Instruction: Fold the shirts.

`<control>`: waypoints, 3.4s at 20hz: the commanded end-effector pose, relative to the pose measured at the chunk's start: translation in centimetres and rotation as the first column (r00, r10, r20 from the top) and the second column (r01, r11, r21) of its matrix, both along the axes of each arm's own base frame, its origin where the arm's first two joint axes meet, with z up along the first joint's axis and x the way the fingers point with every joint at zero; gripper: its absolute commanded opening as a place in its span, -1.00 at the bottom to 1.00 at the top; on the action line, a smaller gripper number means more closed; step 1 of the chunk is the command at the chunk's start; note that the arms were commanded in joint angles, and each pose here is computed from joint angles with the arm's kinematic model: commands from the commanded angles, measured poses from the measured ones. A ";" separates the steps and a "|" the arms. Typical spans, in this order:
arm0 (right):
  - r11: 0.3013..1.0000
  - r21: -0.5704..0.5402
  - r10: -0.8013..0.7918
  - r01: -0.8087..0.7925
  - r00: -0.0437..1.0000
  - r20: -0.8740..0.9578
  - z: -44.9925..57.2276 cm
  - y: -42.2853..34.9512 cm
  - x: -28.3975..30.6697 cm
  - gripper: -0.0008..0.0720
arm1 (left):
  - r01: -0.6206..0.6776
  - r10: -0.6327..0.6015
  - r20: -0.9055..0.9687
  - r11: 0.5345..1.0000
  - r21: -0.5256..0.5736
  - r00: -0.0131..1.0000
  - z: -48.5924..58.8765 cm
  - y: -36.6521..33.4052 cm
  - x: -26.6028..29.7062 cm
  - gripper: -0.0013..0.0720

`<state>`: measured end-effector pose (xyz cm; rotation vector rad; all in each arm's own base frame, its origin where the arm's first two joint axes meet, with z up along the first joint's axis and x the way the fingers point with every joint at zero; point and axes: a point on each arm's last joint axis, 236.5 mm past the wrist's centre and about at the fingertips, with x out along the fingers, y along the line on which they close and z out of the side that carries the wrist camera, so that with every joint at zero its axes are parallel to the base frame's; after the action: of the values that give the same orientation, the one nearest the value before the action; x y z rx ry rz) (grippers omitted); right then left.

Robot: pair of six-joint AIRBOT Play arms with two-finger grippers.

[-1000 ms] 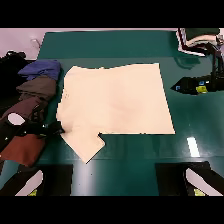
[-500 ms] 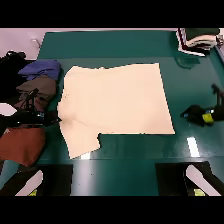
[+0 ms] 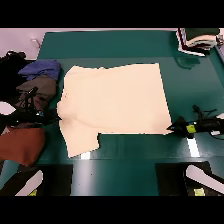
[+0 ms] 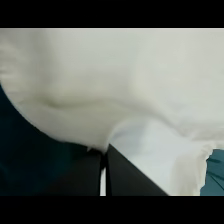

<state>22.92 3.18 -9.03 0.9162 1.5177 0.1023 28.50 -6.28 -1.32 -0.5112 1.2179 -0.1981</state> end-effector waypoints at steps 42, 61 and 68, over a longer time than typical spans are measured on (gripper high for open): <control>0.848 -0.505 0.356 -0.161 0.879 0.317 16.4 -4.3 26.1 -0.94 | 0.087 -0.089 0.263 0.996 0.019 0.961 9.3 -1.8 25.3 -0.91; 0.897 -0.356 0.359 -0.261 0.902 0.242 12.4 0.0 14.9 0.05 | 0.210 -0.174 -0.175 0.953 0.218 0.969 2.1 2.7 10.1 0.58; 0.894 -0.403 0.348 -0.199 0.874 0.340 14.3 0.6 10.3 0.04 | 0.140 -0.082 -0.309 0.975 0.171 0.947 -2.5 1.5 -7.8 0.58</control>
<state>34.30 3.63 4.69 0.3513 1.2682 0.2120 26.66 -4.03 -1.38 -0.2455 1.5082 -0.1329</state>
